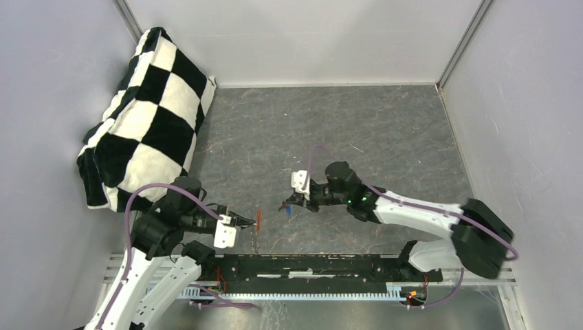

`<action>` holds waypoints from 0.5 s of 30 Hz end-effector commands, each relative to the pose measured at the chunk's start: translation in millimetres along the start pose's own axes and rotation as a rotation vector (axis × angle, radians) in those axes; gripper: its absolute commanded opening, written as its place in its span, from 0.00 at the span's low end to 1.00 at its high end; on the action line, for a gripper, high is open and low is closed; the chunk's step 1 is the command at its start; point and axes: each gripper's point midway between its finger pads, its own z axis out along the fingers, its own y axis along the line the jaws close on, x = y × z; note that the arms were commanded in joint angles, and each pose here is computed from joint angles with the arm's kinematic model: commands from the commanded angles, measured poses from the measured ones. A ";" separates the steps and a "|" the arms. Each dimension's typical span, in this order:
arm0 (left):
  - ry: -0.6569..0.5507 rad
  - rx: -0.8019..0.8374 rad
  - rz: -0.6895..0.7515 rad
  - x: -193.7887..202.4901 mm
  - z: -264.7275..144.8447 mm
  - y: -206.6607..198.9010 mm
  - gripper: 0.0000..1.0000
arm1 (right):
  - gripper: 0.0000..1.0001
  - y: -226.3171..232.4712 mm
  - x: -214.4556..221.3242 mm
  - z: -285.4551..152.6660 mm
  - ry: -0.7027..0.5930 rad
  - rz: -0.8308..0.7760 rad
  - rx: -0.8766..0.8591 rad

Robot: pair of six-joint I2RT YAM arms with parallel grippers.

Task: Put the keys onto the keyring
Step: Pick up the key from the center of the board.

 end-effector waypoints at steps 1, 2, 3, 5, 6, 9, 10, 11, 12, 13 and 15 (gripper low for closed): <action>-0.100 -0.008 -0.055 -28.3 -0.4 12.4 0.02 | 0.01 -4.1 -70.8 -31.2 -0.173 -0.300 0.086; -0.112 0.002 -0.065 -30.8 0.3 12.1 0.02 | 0.01 -2.4 -79.0 -34.9 -0.180 -0.336 0.084; -0.122 0.010 -0.076 -33.3 0.8 12.8 0.02 | 0.01 -0.6 -87.4 -37.9 -0.179 -0.375 0.078; -0.148 0.033 -0.102 -39.1 2.0 13.4 0.02 | 0.01 3.3 -104.2 -42.2 -0.177 -0.431 0.051; -0.160 0.043 -0.117 -42.0 2.5 14.0 0.02 | 0.01 6.3 -111.1 -43.9 -0.180 -0.457 0.038; -0.207 0.061 -0.158 -54.7 2.6 19.6 0.02 | 0.01 16.4 -133.9 -52.5 -0.210 -0.533 0.002; -0.220 0.063 -0.165 -58.8 2.4 22.2 0.02 | 0.01 20.1 -141.3 -55.8 -0.225 -0.558 -0.012; -0.233 0.063 -0.168 -63.3 1.8 25.1 0.02 | 0.01 24.8 -148.3 -58.7 -0.245 -0.583 -0.029; -0.244 0.059 -0.166 -66.8 1.4 28.4 0.02 | 0.01 28.4 -151.3 -62.3 -0.246 -0.597 -0.042; -0.251 0.059 -0.171 -69.3 1.1 30.6 0.02 | 0.01 31.7 -155.5 -65.5 -0.254 -0.613 -0.053; -0.270 0.066 -0.175 -74.7 0.5 32.8 0.02 | 0.01 39.2 -164.4 -72.4 -0.275 -0.643 -0.079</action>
